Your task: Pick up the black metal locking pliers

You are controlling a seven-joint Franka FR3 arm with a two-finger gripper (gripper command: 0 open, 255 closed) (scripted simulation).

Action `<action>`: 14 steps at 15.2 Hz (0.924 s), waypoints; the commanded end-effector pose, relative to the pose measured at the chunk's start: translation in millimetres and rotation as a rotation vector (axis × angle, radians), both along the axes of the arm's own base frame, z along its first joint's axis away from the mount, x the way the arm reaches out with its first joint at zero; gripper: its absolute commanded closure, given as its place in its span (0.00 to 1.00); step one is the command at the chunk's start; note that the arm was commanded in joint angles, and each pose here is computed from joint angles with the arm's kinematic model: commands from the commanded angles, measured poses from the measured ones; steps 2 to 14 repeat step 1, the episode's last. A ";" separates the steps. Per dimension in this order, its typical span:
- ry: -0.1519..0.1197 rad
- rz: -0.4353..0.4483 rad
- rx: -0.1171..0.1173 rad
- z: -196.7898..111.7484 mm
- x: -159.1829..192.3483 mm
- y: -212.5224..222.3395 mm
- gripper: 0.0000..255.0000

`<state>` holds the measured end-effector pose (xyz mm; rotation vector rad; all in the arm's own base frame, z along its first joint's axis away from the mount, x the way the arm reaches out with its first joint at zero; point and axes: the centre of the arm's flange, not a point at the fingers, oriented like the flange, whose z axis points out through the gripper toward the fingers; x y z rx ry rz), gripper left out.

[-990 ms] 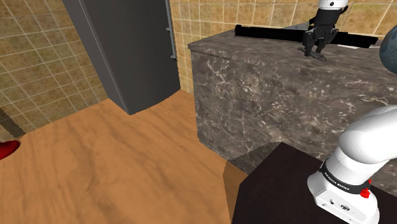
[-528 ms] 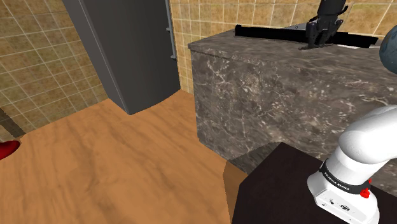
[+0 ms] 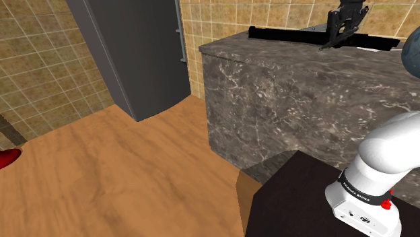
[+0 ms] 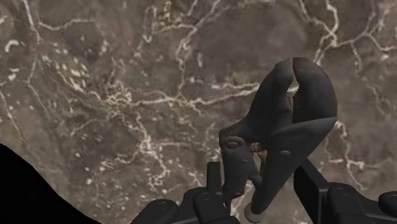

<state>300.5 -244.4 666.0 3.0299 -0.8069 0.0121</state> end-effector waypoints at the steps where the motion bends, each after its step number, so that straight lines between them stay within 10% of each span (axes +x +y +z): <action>1: 0.000 0.000 0.000 3.4 -0.2 0.7 1.00; 14: 0.000 0.000 0.000 3.4 -0.2 0.7 1.00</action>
